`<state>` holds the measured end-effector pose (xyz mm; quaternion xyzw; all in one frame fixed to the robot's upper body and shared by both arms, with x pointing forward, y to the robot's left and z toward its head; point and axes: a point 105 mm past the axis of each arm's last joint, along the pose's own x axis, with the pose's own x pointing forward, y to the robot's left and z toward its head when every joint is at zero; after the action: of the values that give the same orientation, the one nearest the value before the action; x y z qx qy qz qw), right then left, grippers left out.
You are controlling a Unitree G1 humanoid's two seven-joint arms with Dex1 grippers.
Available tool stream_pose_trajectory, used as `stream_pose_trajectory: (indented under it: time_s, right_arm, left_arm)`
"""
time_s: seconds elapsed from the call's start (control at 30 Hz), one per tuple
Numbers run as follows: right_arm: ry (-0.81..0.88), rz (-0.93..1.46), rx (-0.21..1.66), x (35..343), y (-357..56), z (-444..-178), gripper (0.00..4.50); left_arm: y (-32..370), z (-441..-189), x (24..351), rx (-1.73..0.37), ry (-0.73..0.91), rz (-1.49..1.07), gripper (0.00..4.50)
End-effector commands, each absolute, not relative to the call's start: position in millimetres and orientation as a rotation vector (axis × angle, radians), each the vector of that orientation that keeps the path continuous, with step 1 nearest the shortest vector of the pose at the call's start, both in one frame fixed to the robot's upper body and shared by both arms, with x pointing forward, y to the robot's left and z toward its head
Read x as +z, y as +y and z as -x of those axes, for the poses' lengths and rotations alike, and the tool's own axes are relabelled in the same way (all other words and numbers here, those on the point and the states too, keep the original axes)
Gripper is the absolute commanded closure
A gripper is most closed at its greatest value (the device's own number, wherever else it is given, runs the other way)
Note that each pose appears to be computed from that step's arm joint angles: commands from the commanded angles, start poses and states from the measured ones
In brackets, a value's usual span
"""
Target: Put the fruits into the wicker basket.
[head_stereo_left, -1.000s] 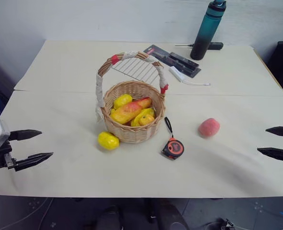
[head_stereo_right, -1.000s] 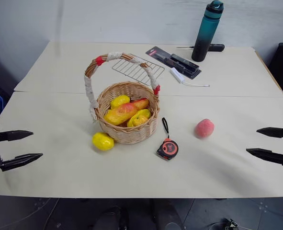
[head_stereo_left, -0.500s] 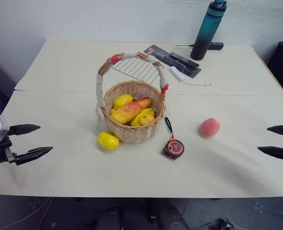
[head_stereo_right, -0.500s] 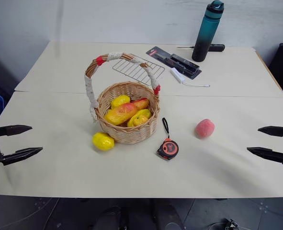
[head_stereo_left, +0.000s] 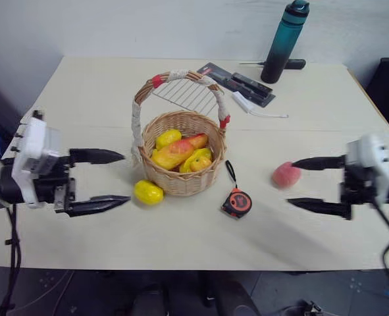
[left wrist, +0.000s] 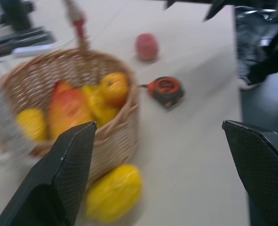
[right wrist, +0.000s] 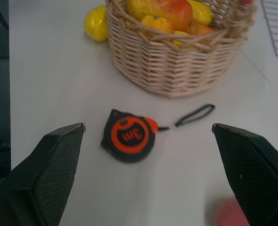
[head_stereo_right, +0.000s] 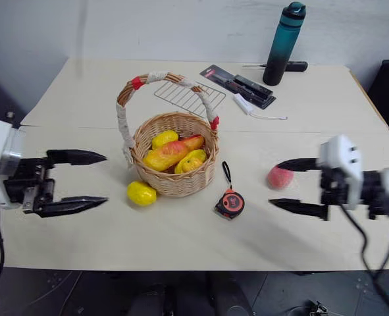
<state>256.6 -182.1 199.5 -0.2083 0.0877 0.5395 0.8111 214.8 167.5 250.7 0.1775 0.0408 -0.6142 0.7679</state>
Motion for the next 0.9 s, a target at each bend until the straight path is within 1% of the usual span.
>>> stream_pose_trajectory:
  time_s: [0.03,0.13,0.23,0.4,0.67,0.77,0.83,0.9]
  right_arm:
    - [0.181,0.498,1.091,178.9,-162.9,-270.5,0.03]
    - [0.184,0.501,1.093,158.8,-147.4,-275.1,0.03]
    - [0.206,0.444,1.061,139.5,-132.9,-285.4,0.03]
    - [0.294,0.456,1.067,108.4,-125.0,-283.9,0.03]
    - [0.325,0.512,0.984,92.6,-128.2,-299.6,0.03]
    - [0.329,0.510,0.975,90.0,-128.8,-301.4,0.03]
    - [0.307,0.489,0.974,93.6,-127.4,-302.3,0.40]
    - [0.285,0.454,0.997,100.5,-124.8,-298.4,0.90]
  left_arm:
    - [146.2,-204.5,244.2,-1.454,0.113,-0.481,0.00]
    - [135.1,-200.3,241.5,-1.534,0.124,-0.496,0.00]
    - [130.9,-204.7,237.5,-1.561,0.133,-0.531,0.00]
    - [126.2,-211.5,242.2,-1.568,0.106,-0.548,0.00]
    - [123.7,-215.3,246.1,-1.556,0.074,-0.552,0.00]
    - [122.7,-216.5,246.5,-1.555,0.067,-0.555,0.00]
    - [122.3,-217.6,246.9,-1.554,0.062,-0.557,0.00]
    - [122.1,-218.9,247.3,-1.553,0.058,-0.556,0.00]
